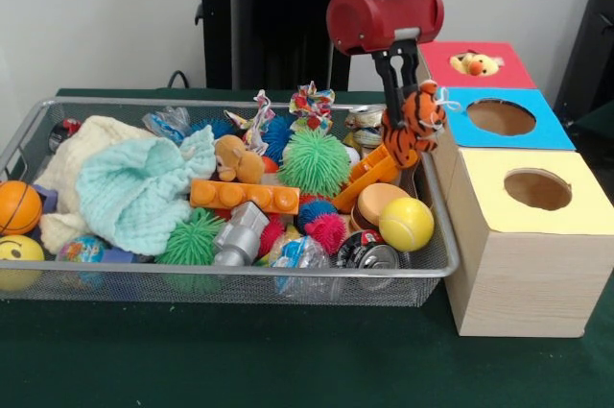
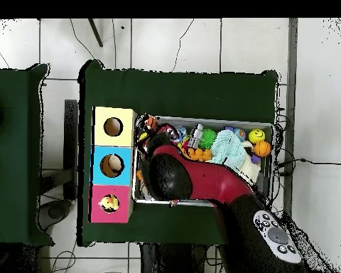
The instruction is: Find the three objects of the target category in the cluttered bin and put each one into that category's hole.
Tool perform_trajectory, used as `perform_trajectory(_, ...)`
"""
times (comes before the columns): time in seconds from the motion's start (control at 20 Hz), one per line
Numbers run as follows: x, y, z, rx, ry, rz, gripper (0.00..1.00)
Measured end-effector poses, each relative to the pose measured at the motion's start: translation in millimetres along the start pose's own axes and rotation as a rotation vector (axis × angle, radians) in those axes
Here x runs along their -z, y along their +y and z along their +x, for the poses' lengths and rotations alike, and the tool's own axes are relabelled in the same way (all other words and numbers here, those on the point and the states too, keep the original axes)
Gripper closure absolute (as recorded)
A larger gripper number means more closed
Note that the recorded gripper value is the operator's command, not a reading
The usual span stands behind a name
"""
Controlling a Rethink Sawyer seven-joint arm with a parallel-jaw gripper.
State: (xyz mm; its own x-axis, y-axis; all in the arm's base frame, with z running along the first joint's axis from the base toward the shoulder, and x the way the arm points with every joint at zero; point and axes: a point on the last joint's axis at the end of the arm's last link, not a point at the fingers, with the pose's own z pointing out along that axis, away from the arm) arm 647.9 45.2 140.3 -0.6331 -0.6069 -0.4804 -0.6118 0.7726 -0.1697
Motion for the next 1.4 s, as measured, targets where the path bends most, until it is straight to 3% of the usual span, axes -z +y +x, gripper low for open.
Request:
perform_trajectory(0.25, 7.5, 9.2, 9.0, 0.002, 0.020, -0.017, 1.00)
perform_trajectory(1.4, 8.1, 10.9, 9.8, 0.002, 0.022, -0.019, 1.00)
